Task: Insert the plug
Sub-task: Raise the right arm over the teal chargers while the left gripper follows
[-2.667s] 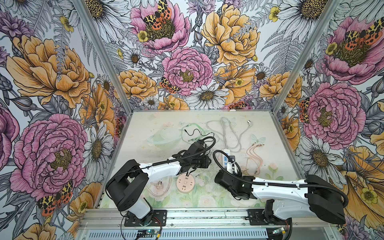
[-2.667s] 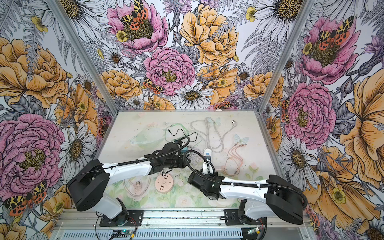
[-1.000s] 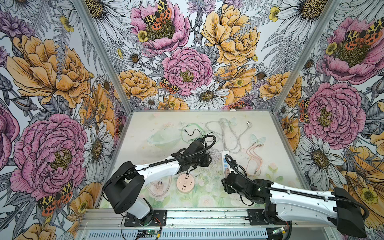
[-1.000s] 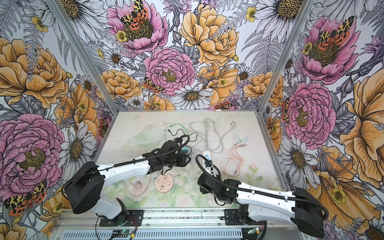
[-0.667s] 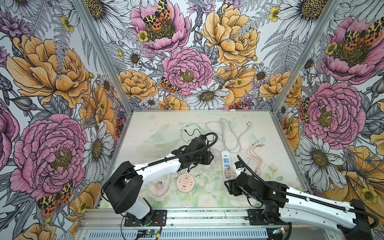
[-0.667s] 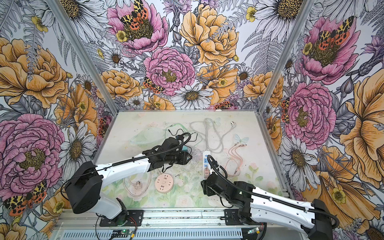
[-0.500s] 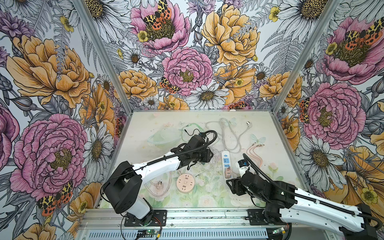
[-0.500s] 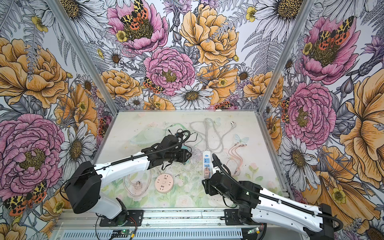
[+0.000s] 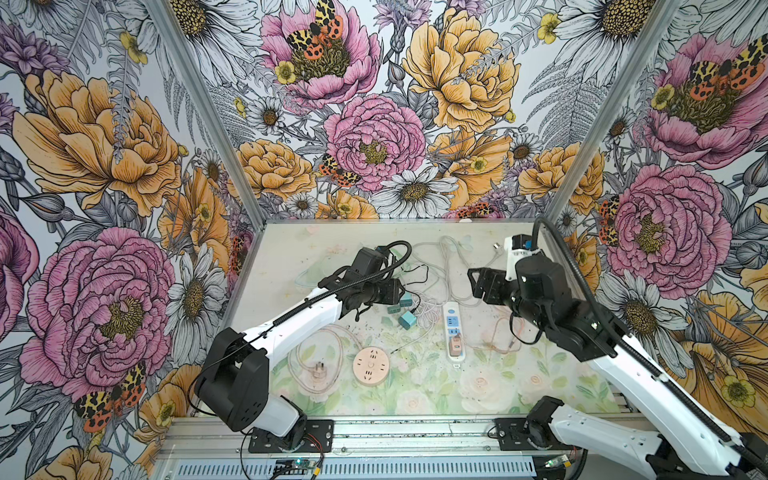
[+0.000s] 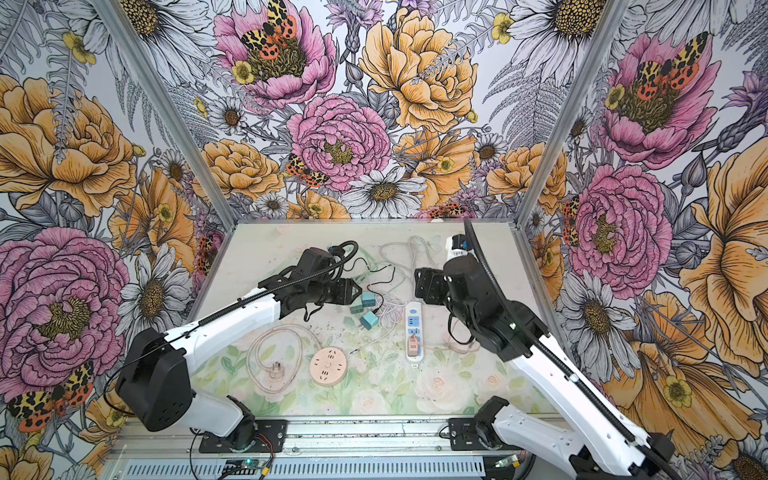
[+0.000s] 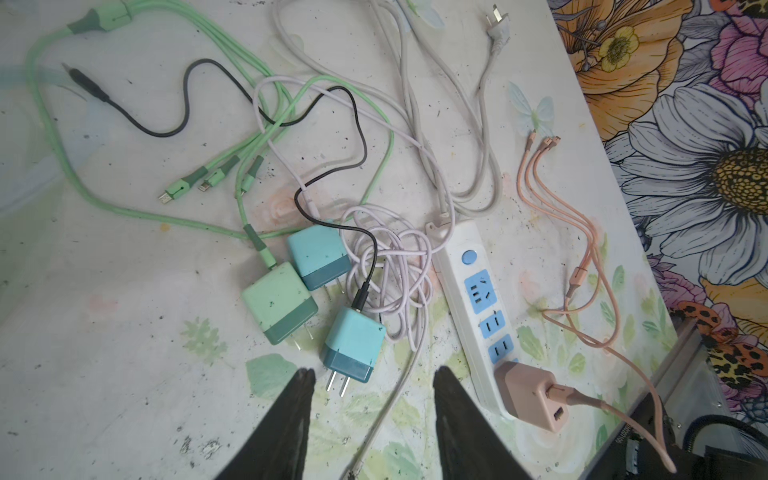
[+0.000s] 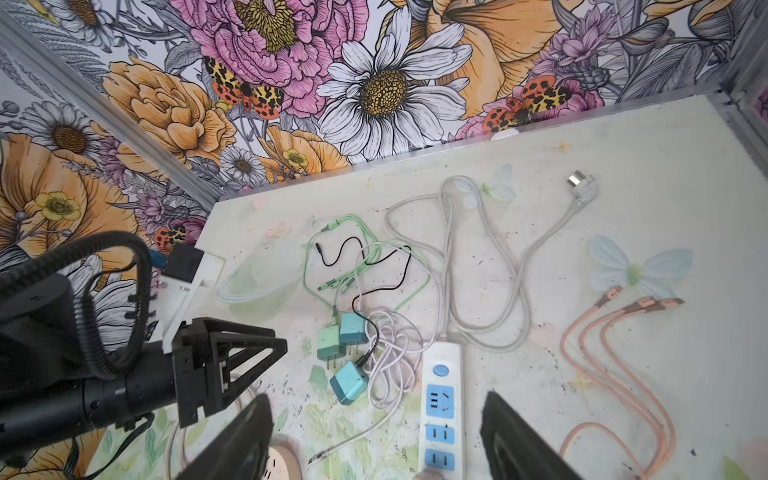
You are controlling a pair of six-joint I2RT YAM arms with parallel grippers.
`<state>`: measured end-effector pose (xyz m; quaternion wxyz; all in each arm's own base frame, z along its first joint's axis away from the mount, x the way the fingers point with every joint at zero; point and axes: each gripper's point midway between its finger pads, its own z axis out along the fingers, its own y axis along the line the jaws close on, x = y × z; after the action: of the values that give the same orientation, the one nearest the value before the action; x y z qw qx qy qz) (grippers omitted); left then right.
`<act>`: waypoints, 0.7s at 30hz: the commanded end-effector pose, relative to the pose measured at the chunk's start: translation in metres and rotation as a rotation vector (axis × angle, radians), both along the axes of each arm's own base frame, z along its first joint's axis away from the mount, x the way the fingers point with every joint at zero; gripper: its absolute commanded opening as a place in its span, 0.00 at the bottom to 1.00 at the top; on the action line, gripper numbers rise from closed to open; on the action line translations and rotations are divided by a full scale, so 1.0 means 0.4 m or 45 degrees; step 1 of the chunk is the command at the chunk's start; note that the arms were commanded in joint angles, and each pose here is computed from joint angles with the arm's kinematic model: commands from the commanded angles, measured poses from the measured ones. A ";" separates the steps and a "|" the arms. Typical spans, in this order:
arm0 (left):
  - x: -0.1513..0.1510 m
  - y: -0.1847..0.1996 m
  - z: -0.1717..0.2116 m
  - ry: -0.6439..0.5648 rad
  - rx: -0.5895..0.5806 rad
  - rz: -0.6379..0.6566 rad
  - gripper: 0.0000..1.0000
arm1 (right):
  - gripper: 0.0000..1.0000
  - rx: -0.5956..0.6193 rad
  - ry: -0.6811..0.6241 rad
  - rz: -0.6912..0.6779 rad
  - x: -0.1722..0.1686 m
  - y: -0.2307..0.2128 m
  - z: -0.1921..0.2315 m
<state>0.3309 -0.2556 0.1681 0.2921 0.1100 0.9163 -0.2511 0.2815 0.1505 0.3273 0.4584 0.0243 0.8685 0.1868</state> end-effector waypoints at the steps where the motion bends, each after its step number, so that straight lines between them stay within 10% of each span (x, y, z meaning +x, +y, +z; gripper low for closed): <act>1: 0.022 0.025 0.031 -0.012 -0.002 -0.014 0.50 | 0.80 -0.034 0.023 0.152 0.058 0.031 0.013; 21: 0.252 0.041 -0.022 -0.051 0.199 0.070 0.49 | 0.75 0.113 0.350 0.029 0.330 -0.067 -0.261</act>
<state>0.4191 -0.2410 0.1552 0.2954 0.1088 0.9319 -0.1800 0.4045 0.1188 0.2303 0.3315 0.0690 0.9163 0.2137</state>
